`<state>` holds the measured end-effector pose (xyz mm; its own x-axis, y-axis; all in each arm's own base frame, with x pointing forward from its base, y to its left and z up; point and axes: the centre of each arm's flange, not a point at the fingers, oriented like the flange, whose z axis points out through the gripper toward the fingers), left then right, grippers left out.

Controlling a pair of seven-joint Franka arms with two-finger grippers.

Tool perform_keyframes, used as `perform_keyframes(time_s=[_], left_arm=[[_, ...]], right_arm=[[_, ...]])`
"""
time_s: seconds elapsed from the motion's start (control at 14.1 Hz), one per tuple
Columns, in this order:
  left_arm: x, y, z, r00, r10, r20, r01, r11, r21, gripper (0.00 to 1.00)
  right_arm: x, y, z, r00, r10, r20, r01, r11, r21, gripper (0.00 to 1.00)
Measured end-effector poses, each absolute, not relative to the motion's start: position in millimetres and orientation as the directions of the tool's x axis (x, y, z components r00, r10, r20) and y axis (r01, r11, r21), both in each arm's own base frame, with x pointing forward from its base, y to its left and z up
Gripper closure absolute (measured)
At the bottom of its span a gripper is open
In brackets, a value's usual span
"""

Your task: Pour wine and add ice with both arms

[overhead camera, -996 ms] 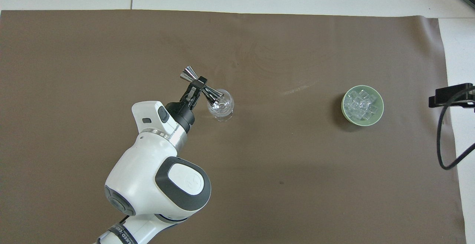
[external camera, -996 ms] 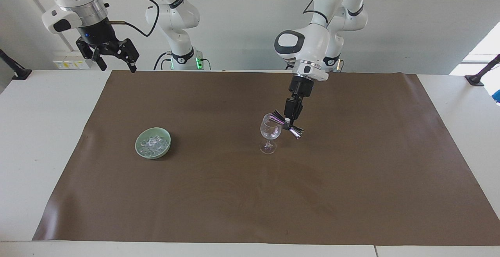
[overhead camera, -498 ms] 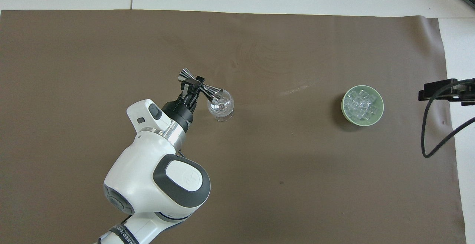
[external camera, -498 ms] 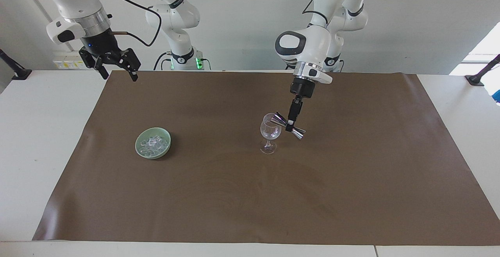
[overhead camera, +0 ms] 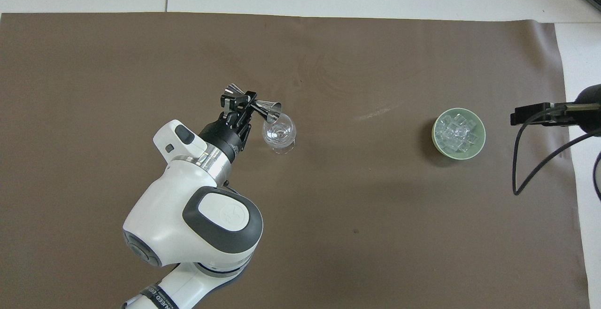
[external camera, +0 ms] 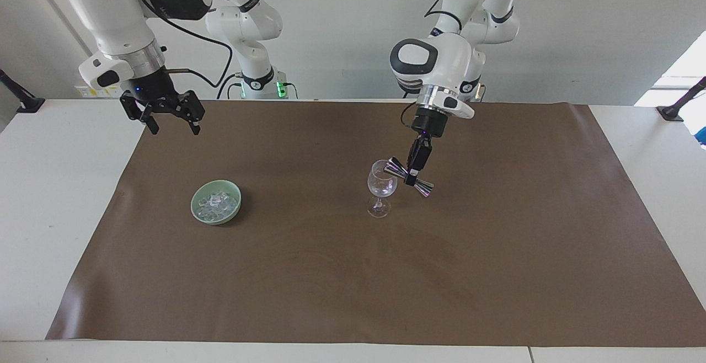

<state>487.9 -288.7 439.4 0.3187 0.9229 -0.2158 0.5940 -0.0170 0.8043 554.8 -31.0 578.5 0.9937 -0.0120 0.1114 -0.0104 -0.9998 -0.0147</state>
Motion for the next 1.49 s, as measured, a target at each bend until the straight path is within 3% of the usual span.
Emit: perform_keyframes(time_s=[0.43, 1.07, 1.49], left_arm=[[523.0, -250.8, 426.2, 0.310, 0.901, -0.302, 0.635, 0.040, 0.771, 0.78], [571.0, -168.7, 401.5, 0.286, 0.864, -0.413, 0.685, 0.117, 0.719, 0.78], [582.9, -99.5, 398.2, 0.289, 0.819, -0.496, 0.705, 0.169, 0.689, 0.78]], right_arm=[[561.5, -27.7, 522.1, 0.992, 0.069, 0.104, 0.070, -0.998, -0.005, 0.00], [597.2, -27.9, 393.6, 0.965, 0.252, 0.069, 0.251, -0.968, 0.019, 0.00], [586.0, -17.7, 353.6, 0.958, 0.275, 0.087, 0.273, -0.962, 0.034, 0.00]])
